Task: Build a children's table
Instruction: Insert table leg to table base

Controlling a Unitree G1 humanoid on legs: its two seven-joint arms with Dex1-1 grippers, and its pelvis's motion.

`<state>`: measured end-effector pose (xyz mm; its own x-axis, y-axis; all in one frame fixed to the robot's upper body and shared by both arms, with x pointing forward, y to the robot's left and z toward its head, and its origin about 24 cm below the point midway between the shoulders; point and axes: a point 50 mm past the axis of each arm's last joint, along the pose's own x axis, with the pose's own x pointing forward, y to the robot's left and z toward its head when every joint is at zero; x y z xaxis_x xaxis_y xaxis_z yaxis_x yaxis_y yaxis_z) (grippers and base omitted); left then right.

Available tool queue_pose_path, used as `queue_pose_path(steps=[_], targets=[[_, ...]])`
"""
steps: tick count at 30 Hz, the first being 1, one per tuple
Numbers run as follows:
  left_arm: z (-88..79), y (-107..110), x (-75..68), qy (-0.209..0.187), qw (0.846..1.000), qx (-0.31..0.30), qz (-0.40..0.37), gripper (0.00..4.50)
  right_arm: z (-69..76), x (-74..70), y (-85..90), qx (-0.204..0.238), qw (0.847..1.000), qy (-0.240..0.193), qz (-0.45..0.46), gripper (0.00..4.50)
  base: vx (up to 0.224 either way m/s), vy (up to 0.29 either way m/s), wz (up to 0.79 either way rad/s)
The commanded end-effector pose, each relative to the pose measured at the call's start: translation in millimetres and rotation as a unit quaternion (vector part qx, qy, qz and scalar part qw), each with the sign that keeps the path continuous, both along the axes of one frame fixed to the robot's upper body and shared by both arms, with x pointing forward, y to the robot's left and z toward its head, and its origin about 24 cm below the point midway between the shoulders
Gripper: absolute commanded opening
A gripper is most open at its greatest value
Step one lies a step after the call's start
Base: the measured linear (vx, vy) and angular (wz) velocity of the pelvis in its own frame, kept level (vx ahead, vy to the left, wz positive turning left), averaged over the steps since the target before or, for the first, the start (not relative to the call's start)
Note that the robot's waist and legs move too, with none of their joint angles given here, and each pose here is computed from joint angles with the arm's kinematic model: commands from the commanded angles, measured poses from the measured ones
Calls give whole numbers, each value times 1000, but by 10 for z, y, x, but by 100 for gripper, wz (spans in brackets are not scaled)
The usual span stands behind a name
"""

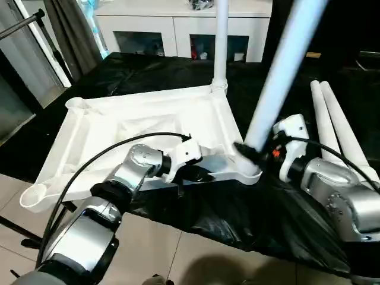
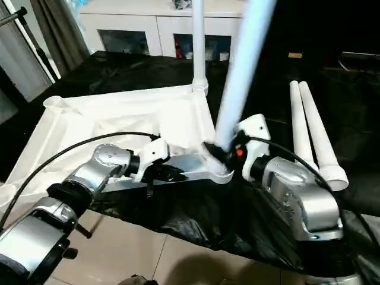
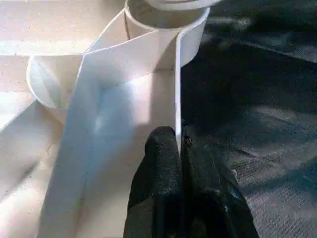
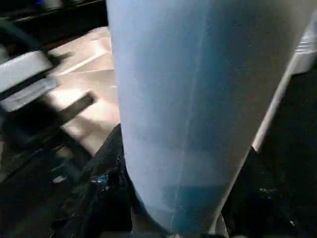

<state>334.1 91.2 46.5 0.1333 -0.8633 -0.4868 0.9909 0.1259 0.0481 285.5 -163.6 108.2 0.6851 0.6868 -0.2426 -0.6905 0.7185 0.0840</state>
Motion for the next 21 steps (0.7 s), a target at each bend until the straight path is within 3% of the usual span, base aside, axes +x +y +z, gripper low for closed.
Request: queue_pose_path(steps=[1, 9, 21], targets=[[-27, 235, -5, 13, 1000, 12, 24, 0, 59, -5, 61, -2, 1000, -5, 31, 191, 0, 0, 0], [0, 447, -127, 6, 1000, 4, 20, 0, -44, 95, 125, -28, 998, 16, 56, 191, 0, 0, 0], [12, 411, -154, 5, 999, -10, 32, 0, -146, 156, 227, -24, 997, 30, 73, 191, 0, 0, 0]])
